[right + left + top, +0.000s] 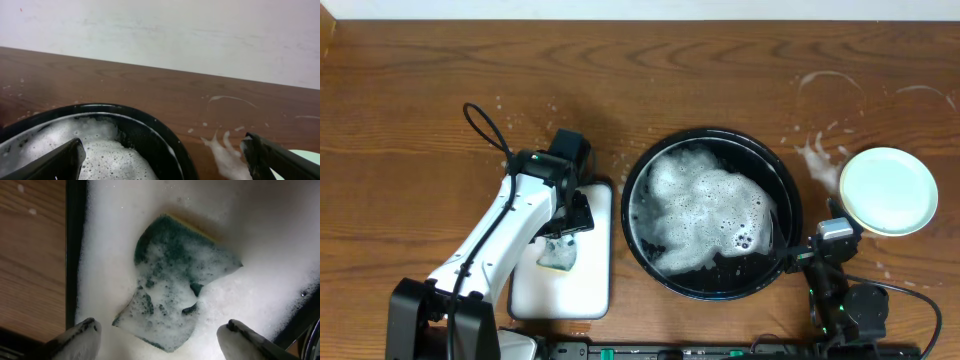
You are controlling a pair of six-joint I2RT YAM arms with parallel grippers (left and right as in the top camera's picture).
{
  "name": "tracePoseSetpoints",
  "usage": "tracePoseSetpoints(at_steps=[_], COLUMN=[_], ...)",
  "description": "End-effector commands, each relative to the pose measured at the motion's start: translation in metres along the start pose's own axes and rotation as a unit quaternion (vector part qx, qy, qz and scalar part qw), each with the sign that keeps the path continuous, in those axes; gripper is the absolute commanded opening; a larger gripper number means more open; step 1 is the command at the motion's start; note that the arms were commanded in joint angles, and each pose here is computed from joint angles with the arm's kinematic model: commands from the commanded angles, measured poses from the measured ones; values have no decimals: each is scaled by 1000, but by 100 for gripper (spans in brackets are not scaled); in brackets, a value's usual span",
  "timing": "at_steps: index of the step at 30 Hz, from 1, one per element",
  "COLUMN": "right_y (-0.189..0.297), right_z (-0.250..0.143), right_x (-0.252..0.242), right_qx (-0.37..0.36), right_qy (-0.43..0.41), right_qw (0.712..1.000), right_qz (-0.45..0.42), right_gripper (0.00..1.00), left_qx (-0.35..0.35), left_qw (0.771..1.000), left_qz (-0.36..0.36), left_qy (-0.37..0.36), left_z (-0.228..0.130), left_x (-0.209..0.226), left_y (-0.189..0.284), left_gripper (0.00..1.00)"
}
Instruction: Clean dirty plates on tray and stack at the side
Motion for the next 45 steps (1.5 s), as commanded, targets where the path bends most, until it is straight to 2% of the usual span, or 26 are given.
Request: tracePoseSetpoints(at_steps=[1,11,14,16,18,20,23,28,29,36,38,45], right_y=[0,0,0,0,0,0,0,0,0,0,0,0], right_z=[0,0,0,0,0,0,0,0,0,0,0,0], right_x=[0,0,0,0,0,0,0,0,0,0,0,0], right_qx=[-2,-2,-1,-2,-2,-1,-1,-2,-1,-1,-1,-1], right_qy=[-2,-2,-2,-2,-2,-2,-2,-2,-2,-2,-2,-2], right_qw=[1000,1000,1000,1000,1000,1000,1000,1000,1000,1000,1000,1000], right_qz=[-2,-2,-2,-2,-2,-2,-2,-2,-2,-2,-2,-2], right_gripper=[99,99,99,99,99,99,99,99,99,99,99,99], left_qx=[1,-14,-71,-140,-242,-341,-446,-534,-562,-652,-661,-661], left_qw=[1000,1000,997,990,968,935,886,829,808,729,720,719], left_qz=[7,2,1,-22,-63,-94,-119,-123,-121,-124,-125,-128], left_qy=[4,4,-12,0,16,20,43,110,130,166,168,171], left_z=[-1,-2,-4,0,10,15,8,-19,-28,-48,-45,-34], left_x=[3,3,7,9,9,12,27,61,70,84,83,77], left_y=[-1,6,26,43,65,85,101,91,86,71,66,35], left_gripper=[82,82,82,82,82,82,82,82,82,82,82,82])
Point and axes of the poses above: each gripper's point midway between its finger pads, its own y axis back along the fingers, its own x axis along the line the jaws close on, z = x × y, the point moved 5 cm from there along y, back along the fingers, and after that the axes turned 10 degrees about -y, right-handed, at the moved point
